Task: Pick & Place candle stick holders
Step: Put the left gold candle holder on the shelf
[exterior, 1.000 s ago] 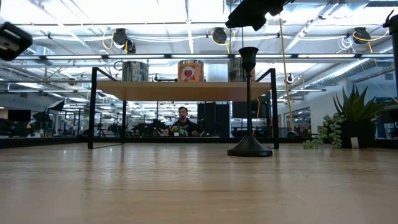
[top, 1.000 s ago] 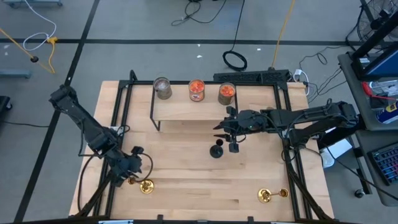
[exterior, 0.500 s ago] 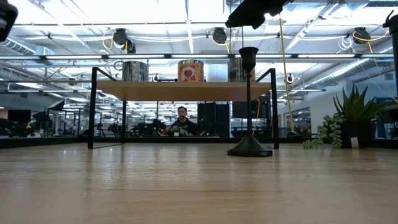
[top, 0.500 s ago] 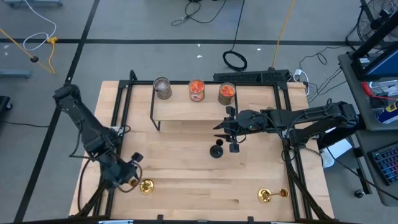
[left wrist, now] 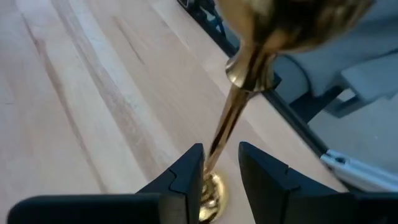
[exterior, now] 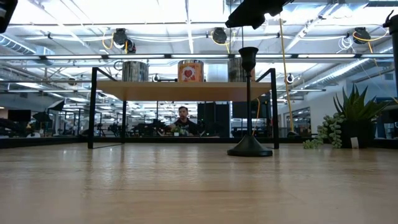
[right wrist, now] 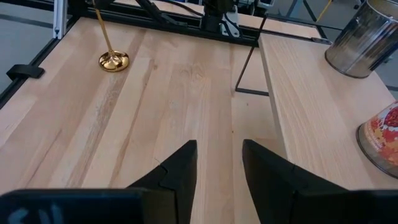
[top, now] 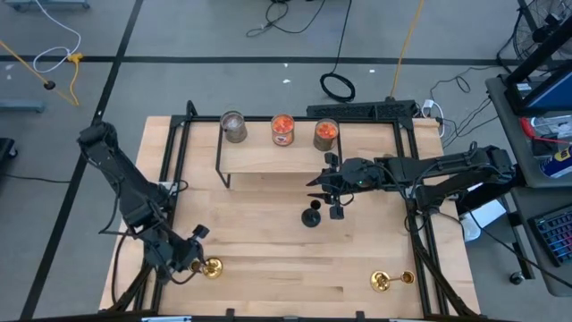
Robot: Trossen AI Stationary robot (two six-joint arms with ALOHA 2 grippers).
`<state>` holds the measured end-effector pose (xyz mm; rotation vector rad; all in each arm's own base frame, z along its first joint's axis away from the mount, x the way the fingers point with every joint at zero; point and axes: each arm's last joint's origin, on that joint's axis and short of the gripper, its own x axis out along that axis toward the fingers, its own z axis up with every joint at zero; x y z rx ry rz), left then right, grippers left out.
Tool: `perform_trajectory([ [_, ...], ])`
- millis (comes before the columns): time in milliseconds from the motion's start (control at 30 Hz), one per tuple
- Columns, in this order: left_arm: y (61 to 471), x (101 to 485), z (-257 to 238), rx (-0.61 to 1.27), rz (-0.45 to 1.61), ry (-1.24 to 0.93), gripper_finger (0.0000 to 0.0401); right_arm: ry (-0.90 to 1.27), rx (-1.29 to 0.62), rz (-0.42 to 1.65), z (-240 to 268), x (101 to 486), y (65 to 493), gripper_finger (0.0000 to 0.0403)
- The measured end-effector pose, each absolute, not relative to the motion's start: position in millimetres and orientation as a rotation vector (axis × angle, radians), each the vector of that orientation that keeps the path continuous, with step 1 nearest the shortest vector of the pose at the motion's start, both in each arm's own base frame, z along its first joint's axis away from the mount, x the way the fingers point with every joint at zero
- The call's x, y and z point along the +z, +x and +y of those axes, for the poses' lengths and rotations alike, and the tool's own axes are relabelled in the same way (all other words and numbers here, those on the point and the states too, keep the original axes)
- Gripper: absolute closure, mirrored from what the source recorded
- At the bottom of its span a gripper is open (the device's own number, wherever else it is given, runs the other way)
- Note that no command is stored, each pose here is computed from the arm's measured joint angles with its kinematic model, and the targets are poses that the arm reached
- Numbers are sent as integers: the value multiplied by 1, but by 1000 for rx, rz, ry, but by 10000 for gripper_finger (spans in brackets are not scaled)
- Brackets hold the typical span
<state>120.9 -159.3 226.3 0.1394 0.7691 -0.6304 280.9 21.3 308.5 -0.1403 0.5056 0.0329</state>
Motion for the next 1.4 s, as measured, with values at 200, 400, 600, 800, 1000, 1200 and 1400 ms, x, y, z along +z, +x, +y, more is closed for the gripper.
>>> perform_trajectory([
  [200, 125, 226, -164, -627, 751, 86, 295, -140, 33, 506, 21, 309, 281, 275],
  [400, 125, 226, -164, -592, 755, 54, 295, -140, 32, 497, 21, 309, 281, 275],
  [600, 126, 226, -162, -525, 735, 52, 295, -139, 32, 498, 21, 309, 281, 275],
  [800, 126, 226, -162, -537, 731, 92, 303, -140, 33, 498, 21, 309, 281, 275],
  [1000, 126, 226, -162, -562, 712, 159, 380, -139, 32, 498, 21, 309, 281, 275],
  [1200, 130, 229, -160, -456, 623, 217, 369, -139, 32, 498, 21, 309, 281, 275],
  [1400, 149, 243, -147, -305, 474, 193, 387, -139, 30, 494, 21, 309, 282, 275],
])
